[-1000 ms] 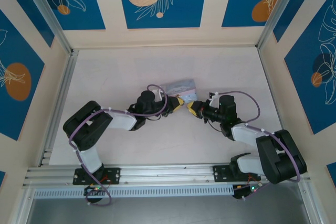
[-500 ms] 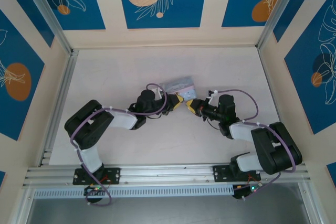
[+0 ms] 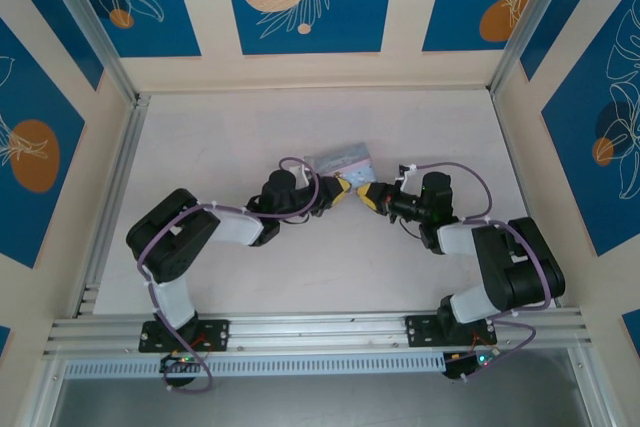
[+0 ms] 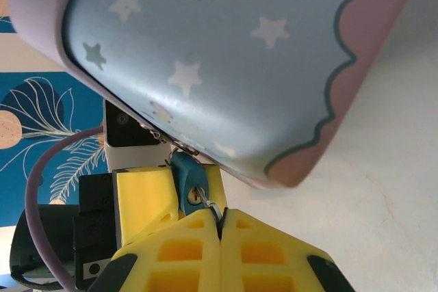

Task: Unlock a padlock with a key

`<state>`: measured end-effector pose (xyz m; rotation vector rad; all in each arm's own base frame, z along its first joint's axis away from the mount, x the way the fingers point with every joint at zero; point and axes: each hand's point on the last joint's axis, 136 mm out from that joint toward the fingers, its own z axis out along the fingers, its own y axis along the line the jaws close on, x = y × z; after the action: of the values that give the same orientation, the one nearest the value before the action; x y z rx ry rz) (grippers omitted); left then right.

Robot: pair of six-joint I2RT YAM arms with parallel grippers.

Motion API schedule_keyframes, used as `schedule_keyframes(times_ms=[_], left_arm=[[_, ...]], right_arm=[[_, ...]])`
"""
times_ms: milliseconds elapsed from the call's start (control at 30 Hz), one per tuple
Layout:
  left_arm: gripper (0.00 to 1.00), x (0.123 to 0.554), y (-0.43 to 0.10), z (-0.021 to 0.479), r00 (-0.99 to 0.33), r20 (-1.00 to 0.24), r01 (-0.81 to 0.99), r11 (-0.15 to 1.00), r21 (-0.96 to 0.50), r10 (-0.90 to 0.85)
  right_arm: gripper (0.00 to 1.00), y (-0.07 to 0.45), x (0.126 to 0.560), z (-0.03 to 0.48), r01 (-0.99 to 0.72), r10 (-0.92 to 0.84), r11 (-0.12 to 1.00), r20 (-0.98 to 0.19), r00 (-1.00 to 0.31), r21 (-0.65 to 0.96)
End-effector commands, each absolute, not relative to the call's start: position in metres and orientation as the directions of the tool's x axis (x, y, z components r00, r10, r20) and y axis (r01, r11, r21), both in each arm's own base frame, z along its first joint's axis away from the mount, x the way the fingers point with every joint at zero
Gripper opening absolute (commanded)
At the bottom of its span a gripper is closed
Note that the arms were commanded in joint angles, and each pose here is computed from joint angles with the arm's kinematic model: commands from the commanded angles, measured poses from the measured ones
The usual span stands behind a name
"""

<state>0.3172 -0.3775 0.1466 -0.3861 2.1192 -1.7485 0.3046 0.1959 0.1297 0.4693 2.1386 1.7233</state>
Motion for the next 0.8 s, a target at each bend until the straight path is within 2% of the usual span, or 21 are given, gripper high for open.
schedule_keyframes(times_ms=[0,400,767], left_arm=[[0.0,0.296,-0.4,0.178,-0.932,-0.151,0.124,0.102,-0.987,-0.33],[0.0,0.294,-0.4,0.182,-0.933,-0.151,0.128,0.092,-0.988,-0.328],[0.0,0.299,-0.397,0.175,-0.932,-0.142,0.105,0.126,-0.986,-0.335]], right_arm=[[0.0,0.21,0.306,0.149,-0.055,0.427,0.181,-0.129,-0.895,0.982],[0.0,0.204,0.311,0.137,-0.052,0.404,0.202,-0.132,-0.905,0.978],[0.0,0.2,0.294,0.127,-0.06,0.35,0.226,-0.139,-0.927,0.972]])
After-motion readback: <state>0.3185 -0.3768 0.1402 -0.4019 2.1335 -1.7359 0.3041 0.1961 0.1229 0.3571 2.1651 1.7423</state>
